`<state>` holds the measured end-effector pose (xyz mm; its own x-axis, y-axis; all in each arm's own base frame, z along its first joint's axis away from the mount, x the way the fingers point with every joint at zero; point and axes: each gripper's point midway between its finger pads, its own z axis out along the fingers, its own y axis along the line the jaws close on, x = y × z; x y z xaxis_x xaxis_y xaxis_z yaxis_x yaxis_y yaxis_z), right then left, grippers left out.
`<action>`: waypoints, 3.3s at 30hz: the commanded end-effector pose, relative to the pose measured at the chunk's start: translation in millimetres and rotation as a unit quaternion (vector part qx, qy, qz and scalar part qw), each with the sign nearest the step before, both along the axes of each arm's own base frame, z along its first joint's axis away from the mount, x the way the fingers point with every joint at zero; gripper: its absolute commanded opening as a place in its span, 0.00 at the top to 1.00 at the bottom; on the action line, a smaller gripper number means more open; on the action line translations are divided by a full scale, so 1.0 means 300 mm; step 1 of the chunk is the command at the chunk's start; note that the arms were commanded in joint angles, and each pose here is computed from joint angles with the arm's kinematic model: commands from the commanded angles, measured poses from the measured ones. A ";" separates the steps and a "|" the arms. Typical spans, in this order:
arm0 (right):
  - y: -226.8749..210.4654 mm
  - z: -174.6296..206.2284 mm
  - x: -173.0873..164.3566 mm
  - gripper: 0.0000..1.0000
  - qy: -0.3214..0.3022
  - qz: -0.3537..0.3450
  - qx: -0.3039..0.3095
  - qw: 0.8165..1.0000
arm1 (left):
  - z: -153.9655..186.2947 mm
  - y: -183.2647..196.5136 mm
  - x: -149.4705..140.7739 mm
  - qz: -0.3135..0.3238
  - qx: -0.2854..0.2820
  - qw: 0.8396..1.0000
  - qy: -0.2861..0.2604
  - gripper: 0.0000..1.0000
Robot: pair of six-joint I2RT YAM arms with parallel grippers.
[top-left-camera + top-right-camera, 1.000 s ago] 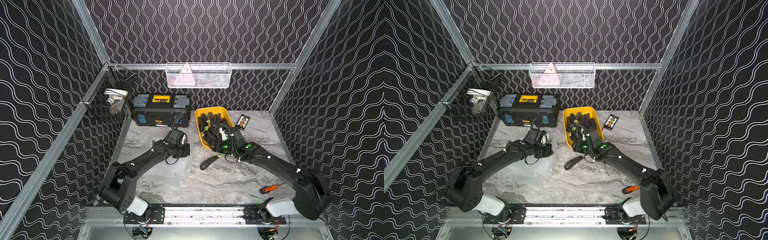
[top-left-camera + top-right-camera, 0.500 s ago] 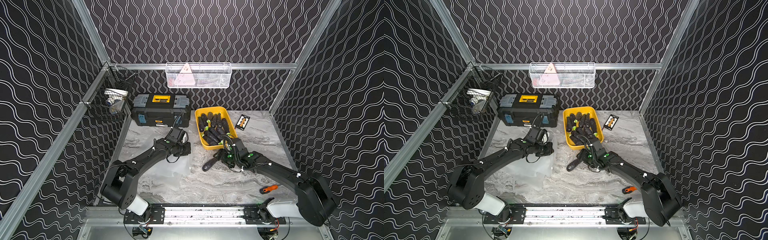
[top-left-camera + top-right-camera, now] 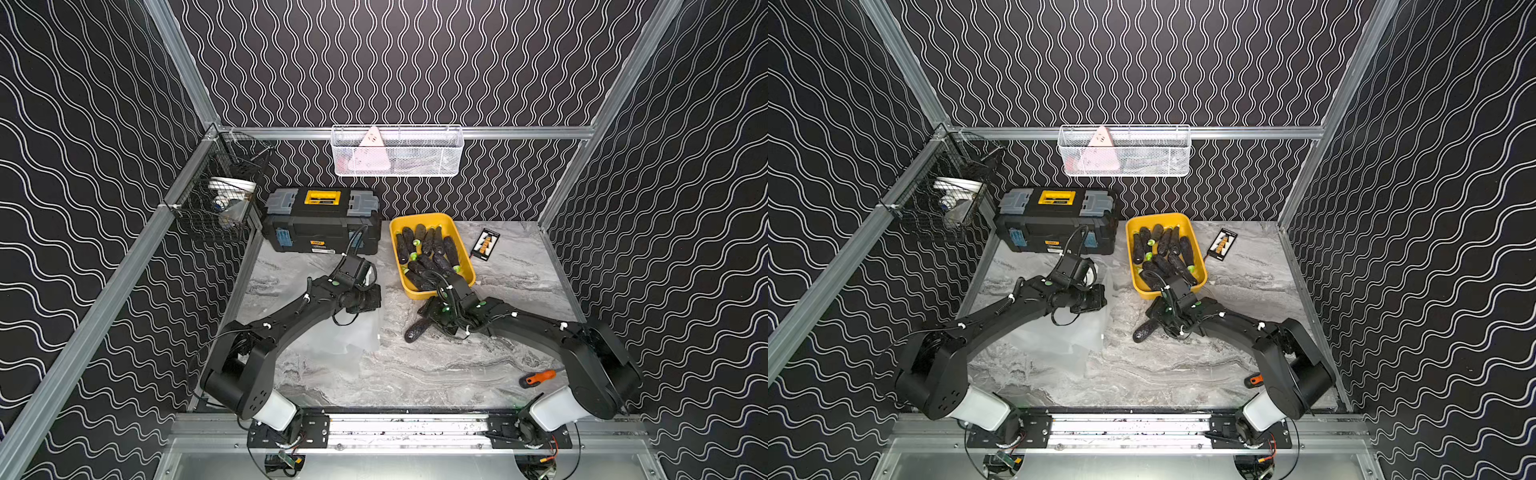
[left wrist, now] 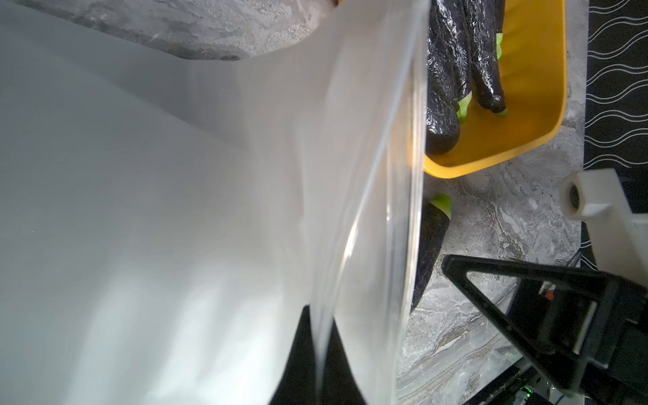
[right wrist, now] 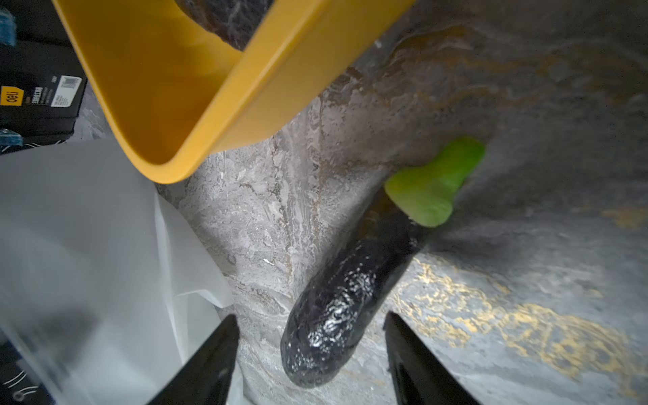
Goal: Place the eggplant in a zip-top bag and seal the zipper
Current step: Pick up the eggplant from the center of the board, then place the eggplant in the zipper food storage bag.
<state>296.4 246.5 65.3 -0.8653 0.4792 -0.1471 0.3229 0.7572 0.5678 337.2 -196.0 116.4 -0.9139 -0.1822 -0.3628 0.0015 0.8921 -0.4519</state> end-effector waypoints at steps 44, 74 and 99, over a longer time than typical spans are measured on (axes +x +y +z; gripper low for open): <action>0.095 0.318 0.052 0.69 -0.180 0.042 0.013 0.983 | 0.019 -0.028 -0.025 -0.035 0.000 0.999 0.014 0.98; 0.313 0.567 0.223 0.66 -0.391 0.051 0.040 0.918 | 0.013 -0.035 -0.053 -0.042 -0.009 0.999 0.030 0.99; 0.381 0.362 0.174 0.65 -0.375 0.097 -0.020 0.921 | 0.092 -0.044 -0.042 -0.042 -0.035 0.998 0.014 0.99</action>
<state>352.8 352.9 171.4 -0.5958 0.3274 -0.7333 -0.2589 0.7861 0.5613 317.4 -203.7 130.6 -0.9477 -0.1273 -0.2926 0.0325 0.8736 -0.4855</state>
